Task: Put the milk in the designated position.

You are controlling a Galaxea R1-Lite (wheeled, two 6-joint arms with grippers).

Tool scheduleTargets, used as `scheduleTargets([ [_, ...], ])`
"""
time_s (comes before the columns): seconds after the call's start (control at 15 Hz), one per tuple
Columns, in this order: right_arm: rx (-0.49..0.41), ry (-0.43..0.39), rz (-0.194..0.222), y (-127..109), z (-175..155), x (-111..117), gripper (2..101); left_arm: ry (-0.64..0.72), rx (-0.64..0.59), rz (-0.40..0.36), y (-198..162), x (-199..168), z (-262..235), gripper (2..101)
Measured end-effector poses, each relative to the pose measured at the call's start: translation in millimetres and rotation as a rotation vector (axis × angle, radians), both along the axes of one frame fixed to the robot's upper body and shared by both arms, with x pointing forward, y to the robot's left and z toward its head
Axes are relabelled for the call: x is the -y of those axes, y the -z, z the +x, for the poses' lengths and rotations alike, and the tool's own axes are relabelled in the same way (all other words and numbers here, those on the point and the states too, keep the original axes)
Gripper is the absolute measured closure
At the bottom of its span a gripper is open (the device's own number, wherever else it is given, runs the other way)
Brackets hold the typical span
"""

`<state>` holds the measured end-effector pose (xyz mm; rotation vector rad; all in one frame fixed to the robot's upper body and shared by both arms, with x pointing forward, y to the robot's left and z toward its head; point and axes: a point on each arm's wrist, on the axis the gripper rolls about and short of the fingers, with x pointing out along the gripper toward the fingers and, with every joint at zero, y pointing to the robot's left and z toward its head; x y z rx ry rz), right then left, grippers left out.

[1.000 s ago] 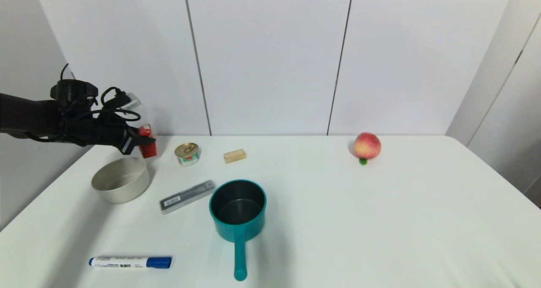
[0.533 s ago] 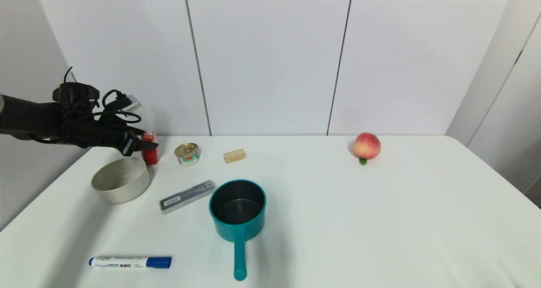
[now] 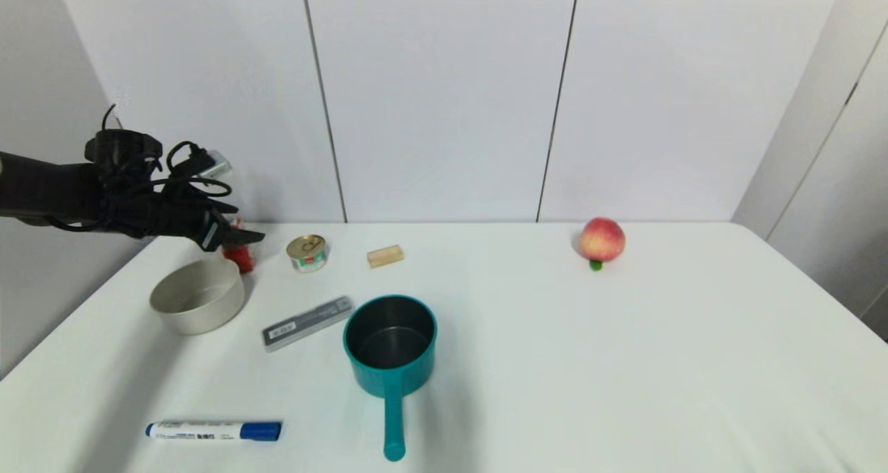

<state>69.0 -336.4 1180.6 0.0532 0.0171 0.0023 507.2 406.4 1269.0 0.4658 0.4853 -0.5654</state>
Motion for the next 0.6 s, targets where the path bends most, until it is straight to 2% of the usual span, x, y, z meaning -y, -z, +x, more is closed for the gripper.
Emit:
scheduleTargets([
  [0.4,0.000,0.000,0.000,0.0,0.0,0.0,5.0,-0.024,0.093,-0.027,-52.4,9.0,-27.1,10.6],
  [0.6,0.000,0.000,0.000,0.0,0.0,0.0,5.0,-0.021,0.137,-0.079,-87.0,27.8,-62.1,8.9],
])
